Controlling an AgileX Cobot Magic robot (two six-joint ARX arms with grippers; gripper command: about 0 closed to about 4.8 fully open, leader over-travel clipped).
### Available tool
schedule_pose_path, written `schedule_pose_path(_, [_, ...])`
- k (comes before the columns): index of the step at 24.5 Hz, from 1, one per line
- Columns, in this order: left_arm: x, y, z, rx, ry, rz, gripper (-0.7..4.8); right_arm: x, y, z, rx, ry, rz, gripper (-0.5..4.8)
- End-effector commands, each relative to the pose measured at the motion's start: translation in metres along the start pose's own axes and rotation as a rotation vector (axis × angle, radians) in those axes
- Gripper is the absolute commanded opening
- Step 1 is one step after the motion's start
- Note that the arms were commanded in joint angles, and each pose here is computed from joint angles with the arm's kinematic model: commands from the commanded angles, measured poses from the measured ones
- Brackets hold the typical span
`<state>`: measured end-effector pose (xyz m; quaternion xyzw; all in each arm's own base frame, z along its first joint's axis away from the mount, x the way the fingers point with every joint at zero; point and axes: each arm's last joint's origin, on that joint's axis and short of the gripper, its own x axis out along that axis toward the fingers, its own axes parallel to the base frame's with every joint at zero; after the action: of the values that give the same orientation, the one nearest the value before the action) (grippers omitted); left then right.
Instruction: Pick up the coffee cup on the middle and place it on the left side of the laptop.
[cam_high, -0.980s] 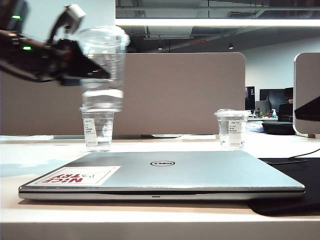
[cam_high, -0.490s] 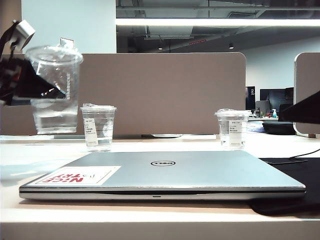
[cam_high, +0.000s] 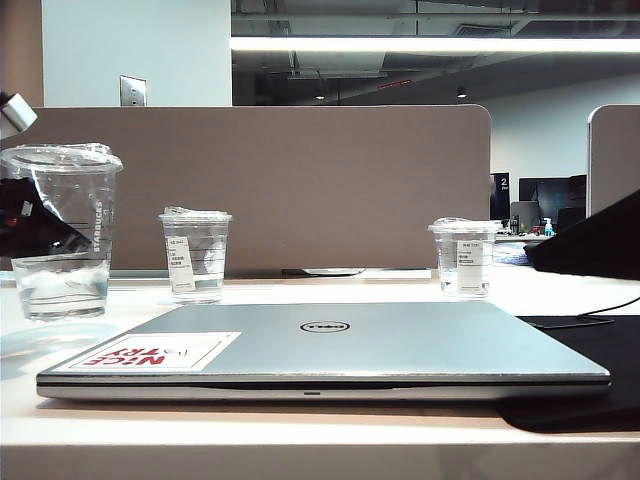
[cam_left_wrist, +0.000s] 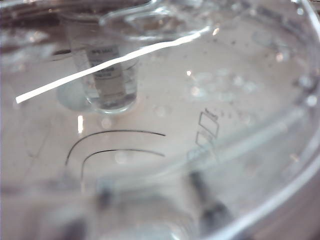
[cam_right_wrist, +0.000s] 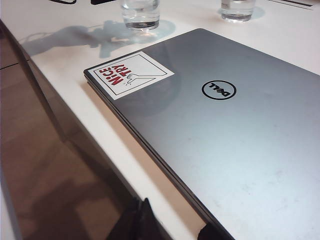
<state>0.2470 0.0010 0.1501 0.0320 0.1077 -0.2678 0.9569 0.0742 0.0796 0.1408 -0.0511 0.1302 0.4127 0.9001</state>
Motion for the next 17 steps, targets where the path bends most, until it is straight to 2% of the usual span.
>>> schedule_pose_path(1, [0.001, 0.000, 0.000, 0.007, -0.021, 0.006, 2.76, 0.000, 0.000, 0.000, -0.001, -0.014, 0.000, -0.05])
schedule_pose_path(9, [0.011, 0.004, -0.017, -0.043, -0.018, 0.002, 2.77, 0.000, 0.000, 0.000, -0.001, -0.014, 0.000, -0.05])
schedule_pose_path(14, [0.011, 0.004, -0.017, -0.045, -0.016, 0.002, 2.85, 0.001, 0.000, 0.000, 0.000, -0.003, 0.000, -0.05])
schedule_pose_path(15, [0.011, 0.004, -0.017, -0.045, -0.015, 0.002, 3.01, 0.001, 0.000, 0.000, 0.000, -0.003, 0.000, -0.05])
schedule_pose_path(16, [0.011, 0.004, -0.017, -0.046, -0.015, 0.002, 3.63, 0.001, 0.000, 0.000, 0.000, -0.003, -0.001, -0.05])
schedule_pose_path(17, [0.011, 0.004, -0.017, -0.049, -0.015, 0.002, 3.93, 0.001, 0.000, 0.000, 0.000, -0.003, -0.001, -0.05])
